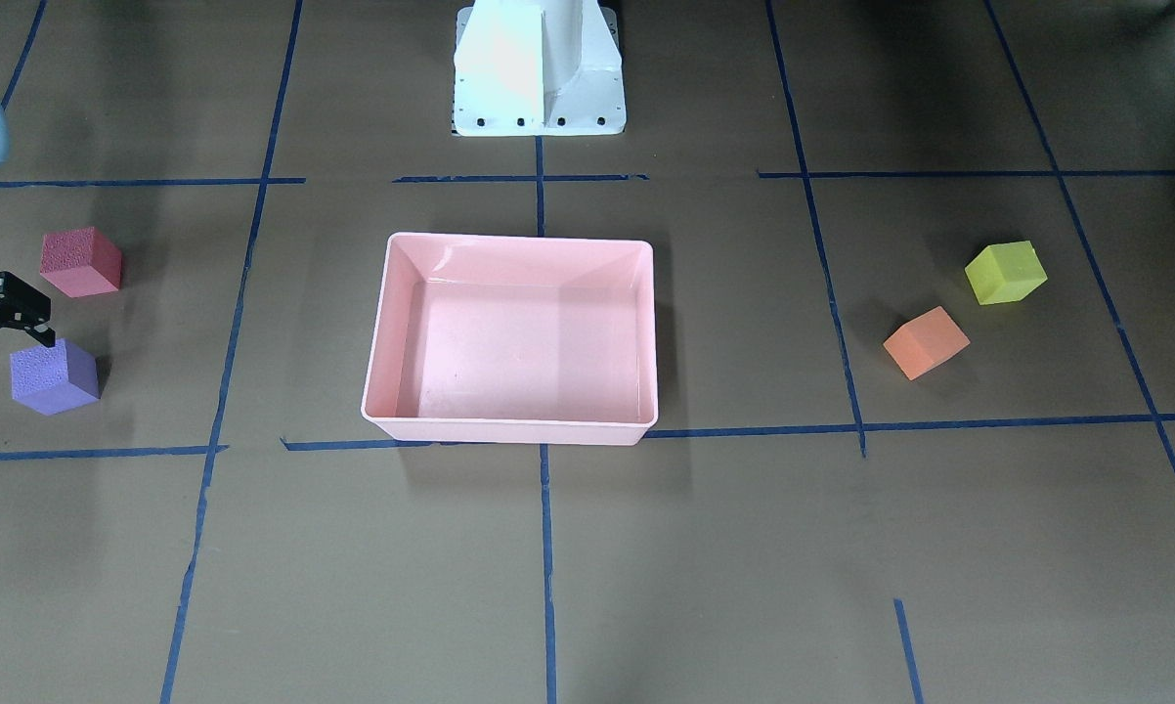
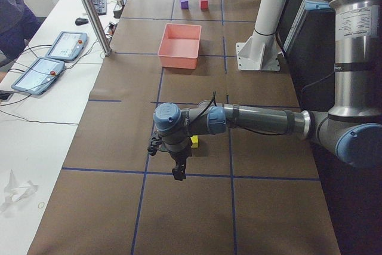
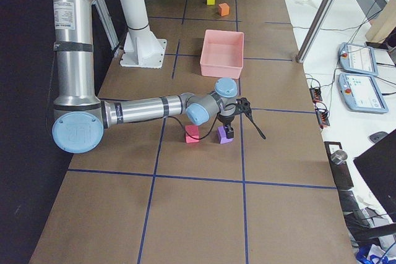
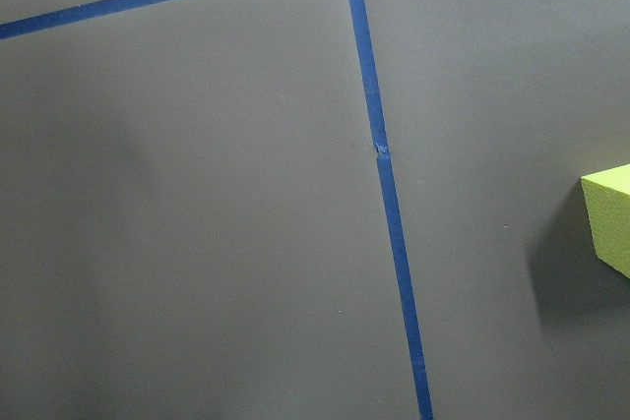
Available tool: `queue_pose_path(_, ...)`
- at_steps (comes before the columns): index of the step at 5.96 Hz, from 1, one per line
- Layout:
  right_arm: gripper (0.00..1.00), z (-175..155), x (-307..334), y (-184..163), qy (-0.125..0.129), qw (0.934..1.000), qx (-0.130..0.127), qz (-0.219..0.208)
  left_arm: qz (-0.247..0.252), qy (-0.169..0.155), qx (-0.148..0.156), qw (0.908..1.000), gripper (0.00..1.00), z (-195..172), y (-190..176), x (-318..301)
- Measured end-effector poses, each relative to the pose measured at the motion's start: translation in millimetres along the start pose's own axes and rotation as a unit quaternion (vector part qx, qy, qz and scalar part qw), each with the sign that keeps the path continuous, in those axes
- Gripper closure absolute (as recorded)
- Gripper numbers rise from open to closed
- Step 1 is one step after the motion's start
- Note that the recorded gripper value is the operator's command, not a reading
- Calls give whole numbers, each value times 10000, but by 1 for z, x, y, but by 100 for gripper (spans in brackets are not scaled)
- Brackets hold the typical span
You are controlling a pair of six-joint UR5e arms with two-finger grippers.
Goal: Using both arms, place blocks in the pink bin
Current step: 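Lower the right gripper onto the purple cube and close it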
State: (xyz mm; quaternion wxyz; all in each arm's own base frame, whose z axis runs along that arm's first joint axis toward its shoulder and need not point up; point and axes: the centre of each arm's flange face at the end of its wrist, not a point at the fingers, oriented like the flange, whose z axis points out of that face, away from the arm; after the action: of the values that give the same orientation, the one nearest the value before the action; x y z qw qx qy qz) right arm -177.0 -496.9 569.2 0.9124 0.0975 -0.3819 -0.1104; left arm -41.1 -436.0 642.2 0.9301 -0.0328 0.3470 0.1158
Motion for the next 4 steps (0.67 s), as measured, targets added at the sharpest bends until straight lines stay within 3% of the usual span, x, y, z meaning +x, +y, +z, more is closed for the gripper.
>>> queue_pose_path(3, 0, 45, -8, 3, 174, 9993, -324, -112, 0, 0, 0, 10000, 0, 0, 0, 0)
queue_pose_path(4, 20, 56, -13, 3, 185, 9988, -404, -181, -2, 0, 0, 10000, 0, 0, 0, 0)
